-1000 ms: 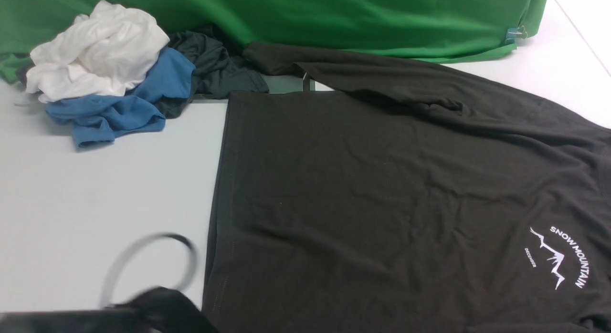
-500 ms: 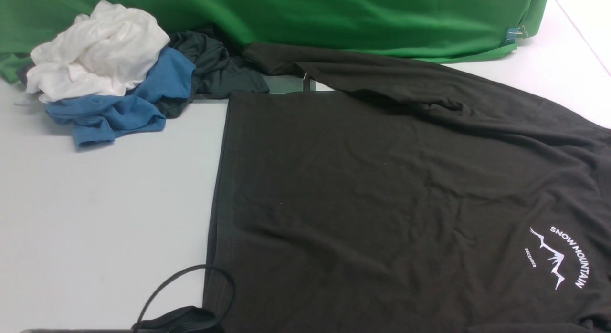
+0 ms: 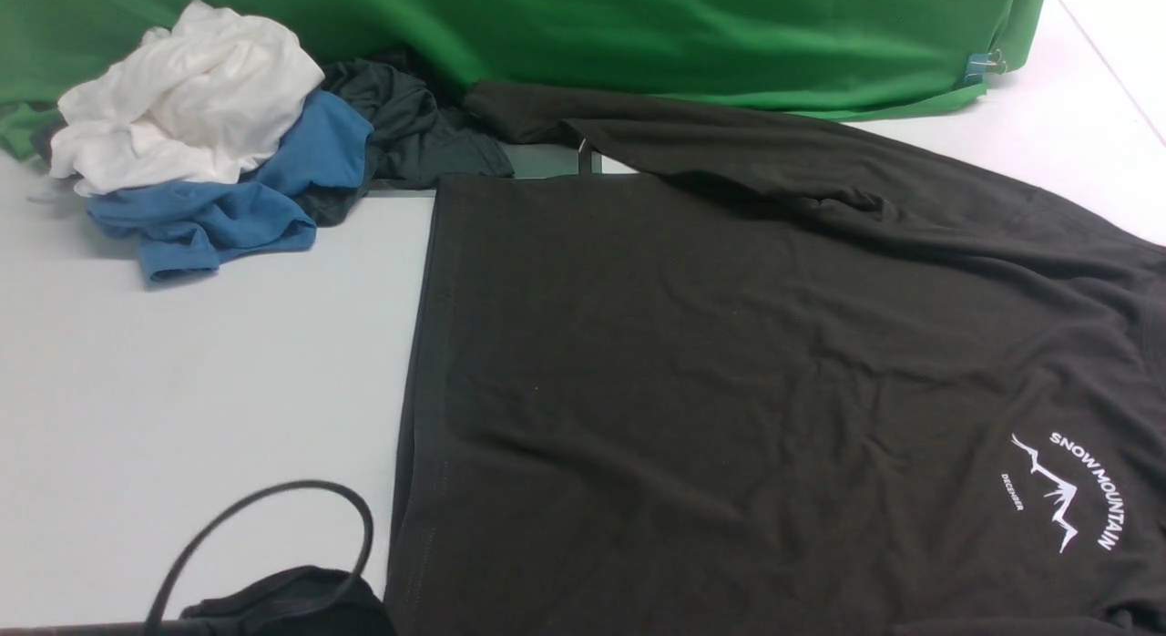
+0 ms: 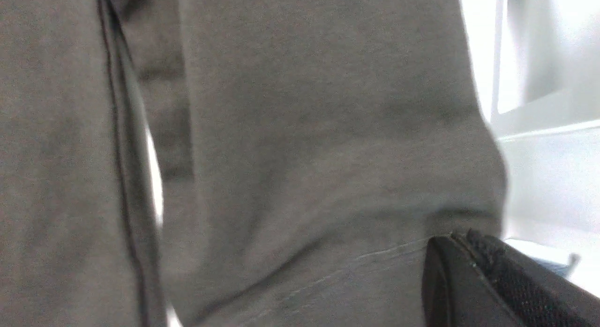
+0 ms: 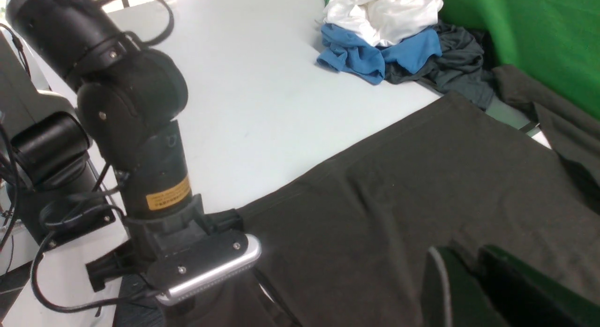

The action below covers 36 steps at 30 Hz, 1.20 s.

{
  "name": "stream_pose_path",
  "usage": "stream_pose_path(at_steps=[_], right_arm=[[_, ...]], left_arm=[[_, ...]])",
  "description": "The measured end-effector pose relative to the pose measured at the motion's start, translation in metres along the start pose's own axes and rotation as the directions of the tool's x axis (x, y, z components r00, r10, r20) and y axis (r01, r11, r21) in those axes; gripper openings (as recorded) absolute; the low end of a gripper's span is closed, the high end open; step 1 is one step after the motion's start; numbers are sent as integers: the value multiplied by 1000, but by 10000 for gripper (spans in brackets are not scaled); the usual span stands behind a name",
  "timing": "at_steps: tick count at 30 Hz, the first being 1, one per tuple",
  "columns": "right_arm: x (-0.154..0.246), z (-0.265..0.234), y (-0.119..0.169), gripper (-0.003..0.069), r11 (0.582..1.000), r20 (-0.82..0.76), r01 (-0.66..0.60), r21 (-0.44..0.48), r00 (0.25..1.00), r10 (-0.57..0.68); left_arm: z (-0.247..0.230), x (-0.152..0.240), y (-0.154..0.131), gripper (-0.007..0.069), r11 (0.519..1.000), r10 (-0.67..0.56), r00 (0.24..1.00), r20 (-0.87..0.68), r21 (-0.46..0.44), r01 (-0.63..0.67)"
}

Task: Fold a long-sleeved shirt on a white desktop.
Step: 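Grasp the left edge of the dark T-shirt lying flat on the table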

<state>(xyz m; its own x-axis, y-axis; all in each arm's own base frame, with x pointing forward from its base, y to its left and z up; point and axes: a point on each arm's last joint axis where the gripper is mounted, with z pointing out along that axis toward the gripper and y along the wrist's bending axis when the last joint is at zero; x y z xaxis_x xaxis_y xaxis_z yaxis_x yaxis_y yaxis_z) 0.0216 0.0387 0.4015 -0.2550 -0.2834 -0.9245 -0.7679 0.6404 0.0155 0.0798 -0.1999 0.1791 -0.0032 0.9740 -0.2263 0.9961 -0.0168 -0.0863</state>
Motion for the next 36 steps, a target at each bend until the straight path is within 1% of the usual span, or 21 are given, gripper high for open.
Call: stream_pose_path(at_steps=[2, 5, 7, 8, 9, 11, 12, 14, 17, 18, 21, 22, 24, 25, 26, 28, 29, 30, 31, 33, 36], right_arm=[[-1, 0, 0, 97, 1000, 6, -1, 2, 1000, 1], [-1, 1, -1, 97, 1000, 11, -2, 4, 1000, 2], [1, 3, -1, 97, 1000, 5, -4, 5, 1000, 4], [3, 5, -1, 97, 1000, 2, -5, 5, 1000, 5], [3, 5, -1, 97, 1000, 0, -6, 5, 1000, 6], [5, 7, -1, 97, 1000, -8, -7, 5, 1000, 7], [5, 7, -2, 97, 1000, -7, -7, 5, 1000, 7], [5, 8, -2, 97, 1000, -7, -8, 5, 1000, 8], [5, 8, -2, 97, 1000, -6, -8, 6, 1000, 8], [5, 9, -2, 97, 1000, -7, -8, 6, 1000, 8], [5, 9, -2, 97, 1000, -7, -8, 6, 1000, 8], [5, 9, -2, 99, 1000, -7, -8, 6, 1000, 8], [5, 9, -2, 100, 1000, -7, -8, 6, 1000, 8], [5, 9, -2, 102, 1000, -6, -8, 6, 1000, 8], [5, 9, -2, 102, 1000, -6, -8, 6, 1000, 8], [5, 9, -2, 104, 1000, -6, -8, 6, 1000, 8], [5, 9, -2, 104, 1000, -6, -8, 6, 1000, 8], [5, 9, -2, 104, 1000, -6, -8, 6, 1000, 8], [5, 9, -2, 104, 1000, -6, -8, 6, 1000, 8], [5, 9, -2, 106, 1000, -6, -8, 6, 1000, 8], [5, 9, -2, 108, 1000, -6, -8, 7, 1000, 8]], left_arm=[[0, -2, -5, 44, 1000, -13, 1000, 18, 26, 13], [3, -5, -13, 120, 999, 29, 999, 31, 26, -30], [4, -10, -16, 225, 997, 80, 995, 58, -7, -79], [4, -13, -17, 290, 995, 99, 992, 82, -32, -96], [5, -14, -17, 312, 994, 100, 991, 90, -39, -97], [6, -18, -16, 445, 992, 111, 986, 122, -78, -101], [7, -19, -14, 478, 990, 121, 986, 119, -89, -111], [15, -19, -11, 536, 987, 133, 987, 87, -97, -125], [25, -18, -9, 559, 988, 134, 990, 48, -86, -130], [34, -17, -8, 564, 989, 132, 991, 8, -72, -131], [38, -20, -6, 549, 988, 138, 990, 3, -76, -137], [40, -21, -5, 517, 987, 140, 990, -1, -77, -140], [40, -21, -5, 484, 987, 141, 990, 0, -80, -141], [40, -21, -4, 425, 987, 133, 991, 3, -86, -132], [40, -21, -4, 417, 987, 133, 991, 4, -88, -132], [40, -23, -3, 285, 986, 134, 991, 10, -99, -132], [40, -23, -3, 273, 986, 134, 991, 10, -99, -132], [40, -23, -3, 216, 986, 132, 991, 10, -99, -131], [40, -23, -3, 136, 987, 129, 992, 12, -99, -128], [39, -23, -3, 67, 988, 124, 992, 10, -95, -123], [33, -21, -7, 48, 993, 96, 995, -13, -64, -97]])
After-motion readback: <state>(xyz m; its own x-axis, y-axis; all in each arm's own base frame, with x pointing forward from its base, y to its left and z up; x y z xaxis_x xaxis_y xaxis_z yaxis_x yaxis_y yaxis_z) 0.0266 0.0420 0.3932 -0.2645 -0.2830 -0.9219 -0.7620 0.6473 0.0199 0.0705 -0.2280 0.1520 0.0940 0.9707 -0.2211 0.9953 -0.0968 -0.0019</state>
